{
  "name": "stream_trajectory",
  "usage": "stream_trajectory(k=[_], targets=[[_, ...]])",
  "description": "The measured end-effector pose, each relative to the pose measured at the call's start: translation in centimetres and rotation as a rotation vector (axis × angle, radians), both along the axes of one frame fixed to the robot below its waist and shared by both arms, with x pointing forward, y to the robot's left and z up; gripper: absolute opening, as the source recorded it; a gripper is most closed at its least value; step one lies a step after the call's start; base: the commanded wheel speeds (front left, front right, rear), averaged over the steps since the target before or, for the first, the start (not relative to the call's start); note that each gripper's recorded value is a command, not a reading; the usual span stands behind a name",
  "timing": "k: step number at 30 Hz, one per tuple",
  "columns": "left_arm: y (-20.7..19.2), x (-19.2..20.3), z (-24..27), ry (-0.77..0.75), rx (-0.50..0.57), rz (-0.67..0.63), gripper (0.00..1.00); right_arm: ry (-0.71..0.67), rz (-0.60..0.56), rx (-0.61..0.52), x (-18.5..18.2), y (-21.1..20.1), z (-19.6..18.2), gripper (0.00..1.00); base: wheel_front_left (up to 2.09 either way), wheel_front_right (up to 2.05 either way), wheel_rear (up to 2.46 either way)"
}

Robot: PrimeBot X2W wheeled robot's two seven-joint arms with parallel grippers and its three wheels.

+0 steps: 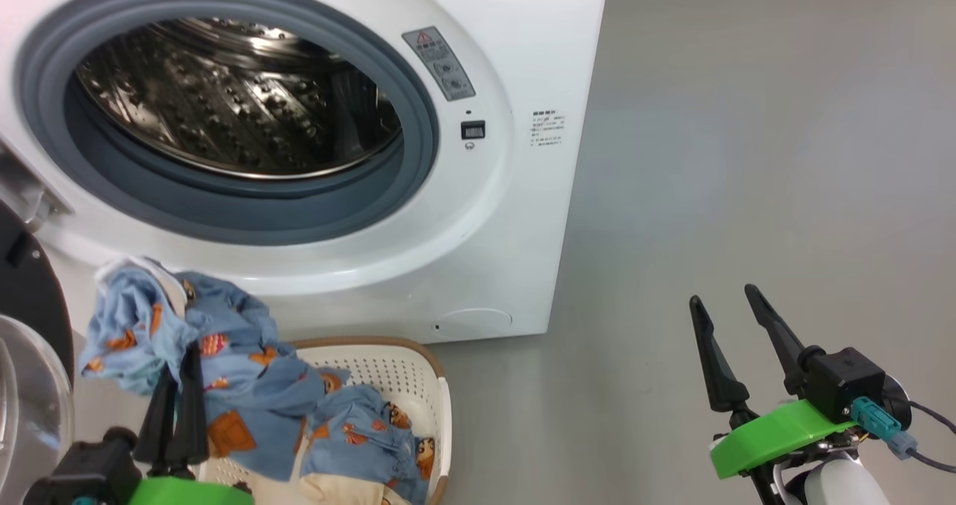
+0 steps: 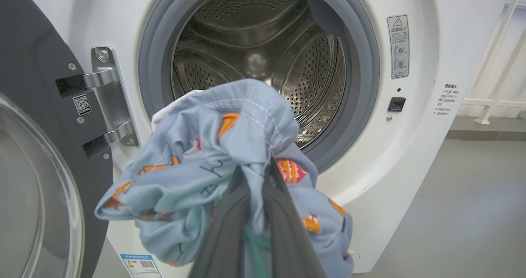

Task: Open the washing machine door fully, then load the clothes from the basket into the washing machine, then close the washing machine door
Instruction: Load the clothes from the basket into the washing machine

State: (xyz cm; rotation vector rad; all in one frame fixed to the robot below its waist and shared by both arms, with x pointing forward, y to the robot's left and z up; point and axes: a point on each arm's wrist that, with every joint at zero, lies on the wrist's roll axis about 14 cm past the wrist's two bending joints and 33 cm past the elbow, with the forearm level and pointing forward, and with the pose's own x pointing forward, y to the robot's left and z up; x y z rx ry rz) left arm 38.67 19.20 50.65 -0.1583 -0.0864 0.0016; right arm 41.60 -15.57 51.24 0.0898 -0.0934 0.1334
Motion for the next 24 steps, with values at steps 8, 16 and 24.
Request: stream_trajectory(k=[8, 16, 24], targets=[[0.2, -1.9, 0.1, -0.001, 0.018, 0.015, 0.0, -0.033, -0.008, 0.0, -0.9, -0.3, 1.3, 1.0, 0.0, 0.0, 0.0], [0.2, -2.0, 0.3, -0.007, 0.01, 0.019, 0.0, -0.009, -0.021, -0.01, -1.9, -0.8, 0.4, 1.0, 0.0, 0.0, 0.0], [0.1, -2.2, -0.4, 0.013, 0.006, 0.025, 0.0, 0.0, -0.023, -0.009, -1.9, -0.8, 0.1, 1.0, 0.0, 0.0, 0.0]])
